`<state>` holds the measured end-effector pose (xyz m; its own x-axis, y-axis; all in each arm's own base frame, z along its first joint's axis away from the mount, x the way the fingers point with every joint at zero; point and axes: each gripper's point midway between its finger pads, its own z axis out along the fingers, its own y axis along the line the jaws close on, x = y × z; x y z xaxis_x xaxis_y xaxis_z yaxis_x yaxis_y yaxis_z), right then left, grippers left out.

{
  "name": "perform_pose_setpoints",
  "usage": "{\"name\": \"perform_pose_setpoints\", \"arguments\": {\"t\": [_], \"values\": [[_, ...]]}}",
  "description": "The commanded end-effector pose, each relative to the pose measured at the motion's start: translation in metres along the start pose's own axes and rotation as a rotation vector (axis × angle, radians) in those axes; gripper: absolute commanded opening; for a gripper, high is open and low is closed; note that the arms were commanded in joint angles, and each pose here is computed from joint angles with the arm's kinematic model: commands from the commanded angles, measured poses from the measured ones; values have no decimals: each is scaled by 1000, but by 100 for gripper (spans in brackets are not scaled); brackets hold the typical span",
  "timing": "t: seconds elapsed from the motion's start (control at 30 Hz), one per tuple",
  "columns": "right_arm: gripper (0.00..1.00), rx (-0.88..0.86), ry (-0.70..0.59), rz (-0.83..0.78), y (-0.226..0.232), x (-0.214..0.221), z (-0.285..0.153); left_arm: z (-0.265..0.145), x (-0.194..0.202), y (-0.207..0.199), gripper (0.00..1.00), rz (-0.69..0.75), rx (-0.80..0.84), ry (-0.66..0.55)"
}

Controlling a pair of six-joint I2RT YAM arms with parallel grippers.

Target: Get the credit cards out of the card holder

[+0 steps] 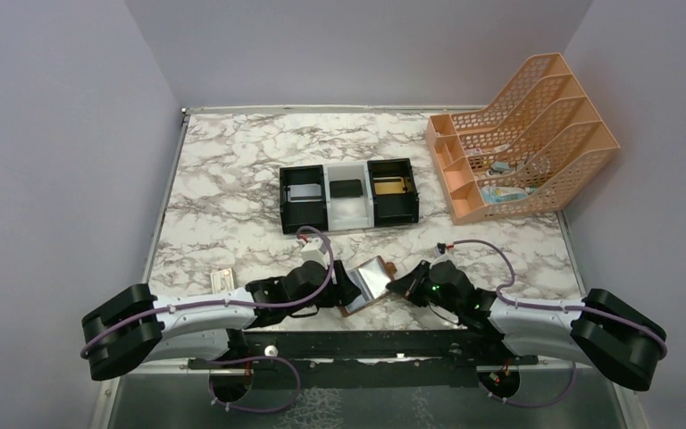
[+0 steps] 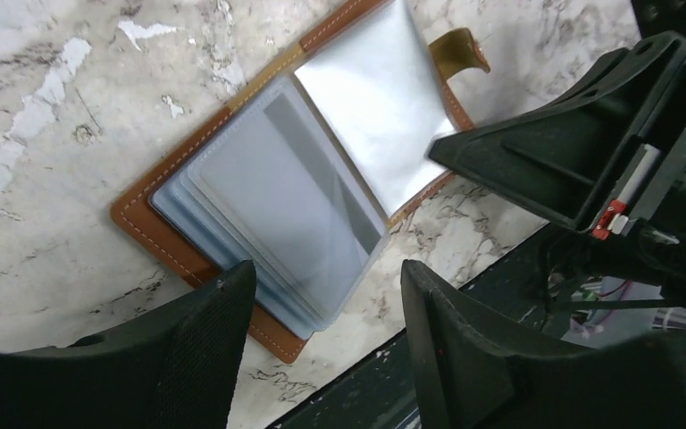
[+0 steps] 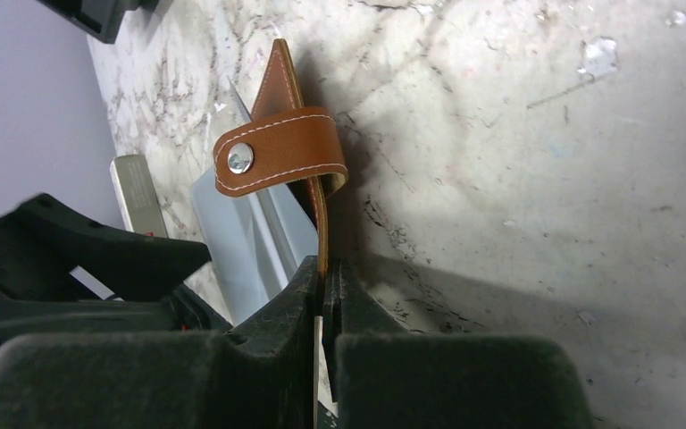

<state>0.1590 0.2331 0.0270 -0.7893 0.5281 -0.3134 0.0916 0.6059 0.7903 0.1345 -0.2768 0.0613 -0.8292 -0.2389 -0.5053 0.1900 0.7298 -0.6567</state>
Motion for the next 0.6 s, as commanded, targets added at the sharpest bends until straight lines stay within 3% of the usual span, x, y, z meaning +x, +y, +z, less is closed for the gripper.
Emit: {"name": "perform_pose_setpoints", "arguments": {"t": [0.0,0.57], "values": [[1,26,-89,73,0,-10,5,7,-3,-10,64,-35,0,-49],[1,68,-87,69,-13,-5,1,-3,-15,-9,57,-60,-18,-149]]}}
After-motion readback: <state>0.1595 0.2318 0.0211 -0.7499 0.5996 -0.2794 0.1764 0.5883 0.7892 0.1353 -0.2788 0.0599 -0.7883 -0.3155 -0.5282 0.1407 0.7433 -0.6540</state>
